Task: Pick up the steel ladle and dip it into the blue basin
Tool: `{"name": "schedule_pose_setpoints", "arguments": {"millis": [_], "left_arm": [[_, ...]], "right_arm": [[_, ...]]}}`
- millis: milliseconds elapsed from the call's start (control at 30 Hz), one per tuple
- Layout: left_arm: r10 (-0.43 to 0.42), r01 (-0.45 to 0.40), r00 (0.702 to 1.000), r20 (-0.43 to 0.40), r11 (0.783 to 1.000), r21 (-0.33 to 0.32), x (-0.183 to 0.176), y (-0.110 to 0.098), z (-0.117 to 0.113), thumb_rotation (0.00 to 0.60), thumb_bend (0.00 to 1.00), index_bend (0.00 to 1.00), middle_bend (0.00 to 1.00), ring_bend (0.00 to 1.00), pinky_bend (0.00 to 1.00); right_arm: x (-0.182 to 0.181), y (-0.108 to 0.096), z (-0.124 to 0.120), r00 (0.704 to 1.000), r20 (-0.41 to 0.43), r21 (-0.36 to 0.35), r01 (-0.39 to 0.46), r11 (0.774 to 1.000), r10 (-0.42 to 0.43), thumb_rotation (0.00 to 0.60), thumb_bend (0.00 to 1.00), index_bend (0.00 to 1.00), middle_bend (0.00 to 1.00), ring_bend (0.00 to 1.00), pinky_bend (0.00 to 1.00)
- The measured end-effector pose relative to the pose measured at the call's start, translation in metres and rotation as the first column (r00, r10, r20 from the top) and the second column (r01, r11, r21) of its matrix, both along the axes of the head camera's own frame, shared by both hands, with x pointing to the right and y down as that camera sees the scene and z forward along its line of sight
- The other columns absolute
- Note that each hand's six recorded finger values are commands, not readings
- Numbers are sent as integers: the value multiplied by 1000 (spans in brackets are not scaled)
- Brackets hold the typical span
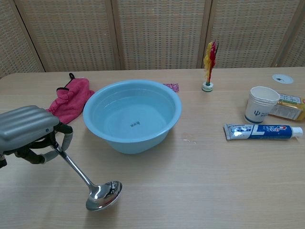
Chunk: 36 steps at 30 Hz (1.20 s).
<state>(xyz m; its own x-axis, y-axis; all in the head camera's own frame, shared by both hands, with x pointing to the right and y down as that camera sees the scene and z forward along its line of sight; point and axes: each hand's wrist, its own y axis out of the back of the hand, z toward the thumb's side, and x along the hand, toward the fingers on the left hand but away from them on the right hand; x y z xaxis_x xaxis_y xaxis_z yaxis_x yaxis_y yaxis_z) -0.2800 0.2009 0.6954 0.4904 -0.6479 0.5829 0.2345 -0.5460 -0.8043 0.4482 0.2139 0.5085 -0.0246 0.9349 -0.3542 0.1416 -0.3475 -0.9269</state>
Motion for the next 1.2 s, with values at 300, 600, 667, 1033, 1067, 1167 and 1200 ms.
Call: {"name": "schedule_pose_setpoints", "arguments": {"millis": [300,600,667,1033,1067,1167,1200], "left_arm": [[-1,4,999,-41,999,52,12,-20,-35,600,481,630,931,876,1000],[-41,44,999,-27,994,99,36,-65,-59,600,482,639,931,876,1000],[-50,52,999,-19,992,111,44,-79,-62,600,485,640,930,876,1000],[-95,87,994,62,989,117,89,-134,-47,600,506,647,931,876,1000],[-96,87,993,71,989,120,91,-137,-44,600,513,648,931,876,1000],[-106,93,989,100,988,127,95,-148,-33,600,524,657,930,876,1000],[-108,93,988,108,987,130,97,-151,-29,600,527,659,931,876,1000]], "right_arm": [[1,0,-1,1000,2,2,-3,1000,3,600,0,0,0,0,0],[5,-2,-3,1000,0,12,-19,1000,19,600,0,0,0,0,0],[7,-3,-3,1000,-3,10,-26,1000,26,600,0,0,0,0,0],[24,-9,3,996,-7,-4,-88,996,88,600,0,0,0,0,0],[25,-10,3,996,-7,-4,-92,996,92,600,0,0,0,0,0],[29,-11,3,995,-10,-2,-103,995,103,600,0,0,0,0,0],[29,-12,3,994,-10,-1,-105,994,105,600,0,0,0,0,0]]}}
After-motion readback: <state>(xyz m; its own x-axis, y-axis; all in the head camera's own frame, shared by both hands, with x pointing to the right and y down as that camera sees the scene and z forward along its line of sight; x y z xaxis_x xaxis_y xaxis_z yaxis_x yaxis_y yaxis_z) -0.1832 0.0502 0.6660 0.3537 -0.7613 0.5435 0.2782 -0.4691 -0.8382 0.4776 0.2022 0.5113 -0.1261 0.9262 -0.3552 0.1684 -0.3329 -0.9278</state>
